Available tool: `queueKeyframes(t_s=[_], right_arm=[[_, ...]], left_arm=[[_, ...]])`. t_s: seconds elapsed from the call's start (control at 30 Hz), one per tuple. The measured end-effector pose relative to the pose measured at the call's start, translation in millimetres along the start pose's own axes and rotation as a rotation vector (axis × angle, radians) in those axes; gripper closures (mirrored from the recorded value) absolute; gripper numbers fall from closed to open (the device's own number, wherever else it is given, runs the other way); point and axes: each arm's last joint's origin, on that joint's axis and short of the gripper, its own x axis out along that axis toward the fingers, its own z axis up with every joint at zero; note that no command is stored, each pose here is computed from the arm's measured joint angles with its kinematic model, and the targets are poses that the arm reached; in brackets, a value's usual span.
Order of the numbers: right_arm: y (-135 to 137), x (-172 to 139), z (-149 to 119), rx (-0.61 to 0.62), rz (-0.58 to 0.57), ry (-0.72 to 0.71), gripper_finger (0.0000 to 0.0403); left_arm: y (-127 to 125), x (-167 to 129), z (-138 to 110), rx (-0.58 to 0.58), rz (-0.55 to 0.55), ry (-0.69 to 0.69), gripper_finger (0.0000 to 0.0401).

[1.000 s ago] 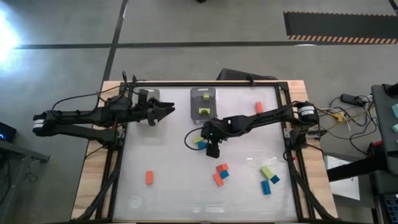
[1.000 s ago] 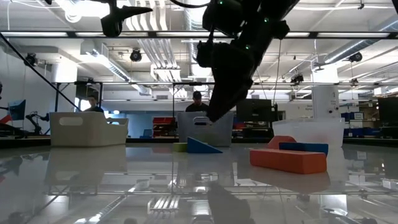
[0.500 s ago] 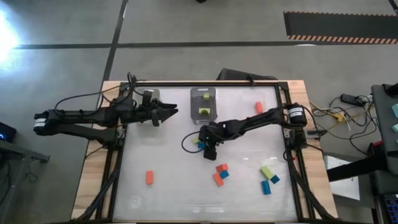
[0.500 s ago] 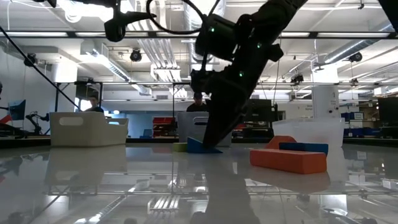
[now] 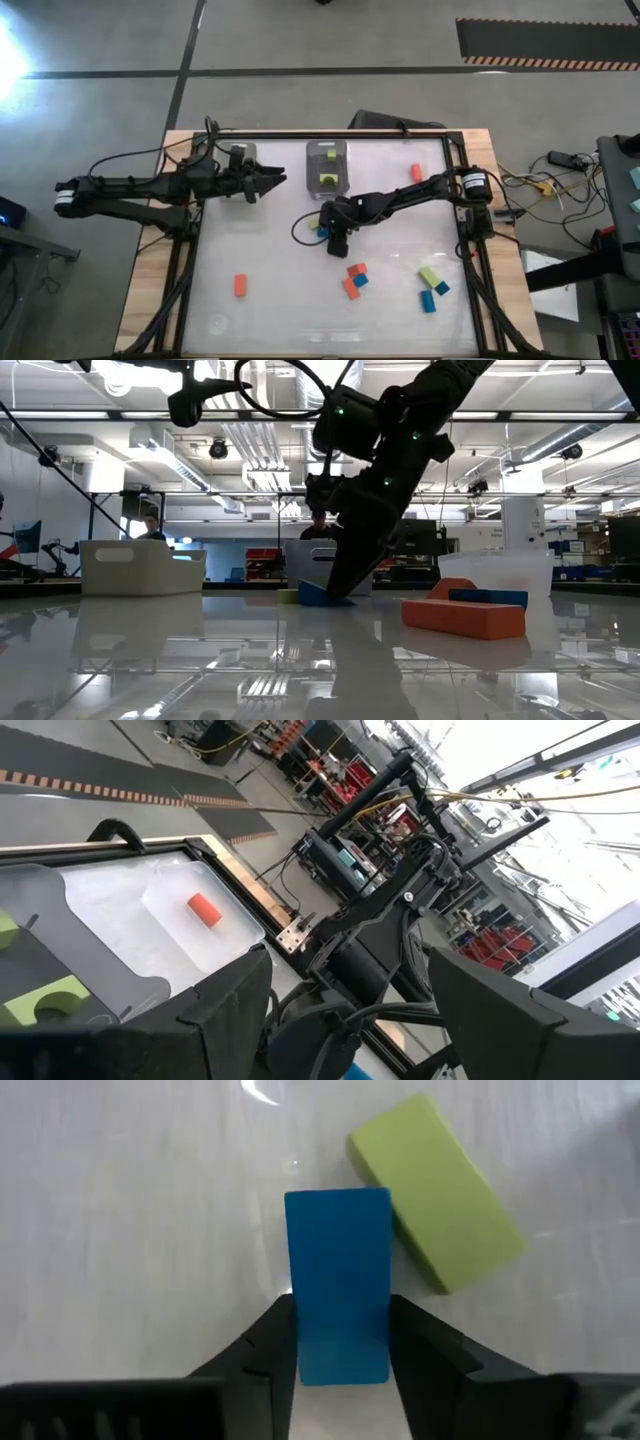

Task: Sort & place blocks by color
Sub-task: Put the left blue block into the white bin

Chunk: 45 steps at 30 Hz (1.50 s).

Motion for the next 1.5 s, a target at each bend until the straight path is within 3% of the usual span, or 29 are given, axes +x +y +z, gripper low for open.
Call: queueKeyframes(t_s=[0.23, 0.43, 0.7, 0.9, 1.17, 1.5], right_arm=[[2.3, -7.4, 0.6, -0.001, 0.056, 0.01, 0.029], [2.1, -52.4, 11.1, 0.011, 0.093, -0.053, 0.029], [-9.0, -135.5, 31.1, 0.16, 0.211, -0.295, 0.029], [-18.8, -183.1, 49.5, 0.235, 0.292, -0.585, 0.029], [-17.5, -205.4, 71.1, 0.321, 0.468, -0.854, 0.029], [-17.7, -209.8, 75.8, 0.353, 0.51, -0.915, 0.029]], left_arm=[[0.6, 1.1, -0.8, 0.005, 0.005, 0.005, 0.0147], [0.2, 0.6, -0.6, 0.104, -0.002, 0.006, 0.0147], [-1.3, 1.3, -2.6, 0.288, -0.062, 0.052, 0.0147], [-1.8, 7.4, -3.5, 0.355, -0.076, 0.035, 0.0147], [-5.7, 26.3, -3.5, 0.36, -0.144, -0.063, 0.0147], [-7.1, 41.0, -5.4, 0.324, -0.204, -0.13, 0.0147]])
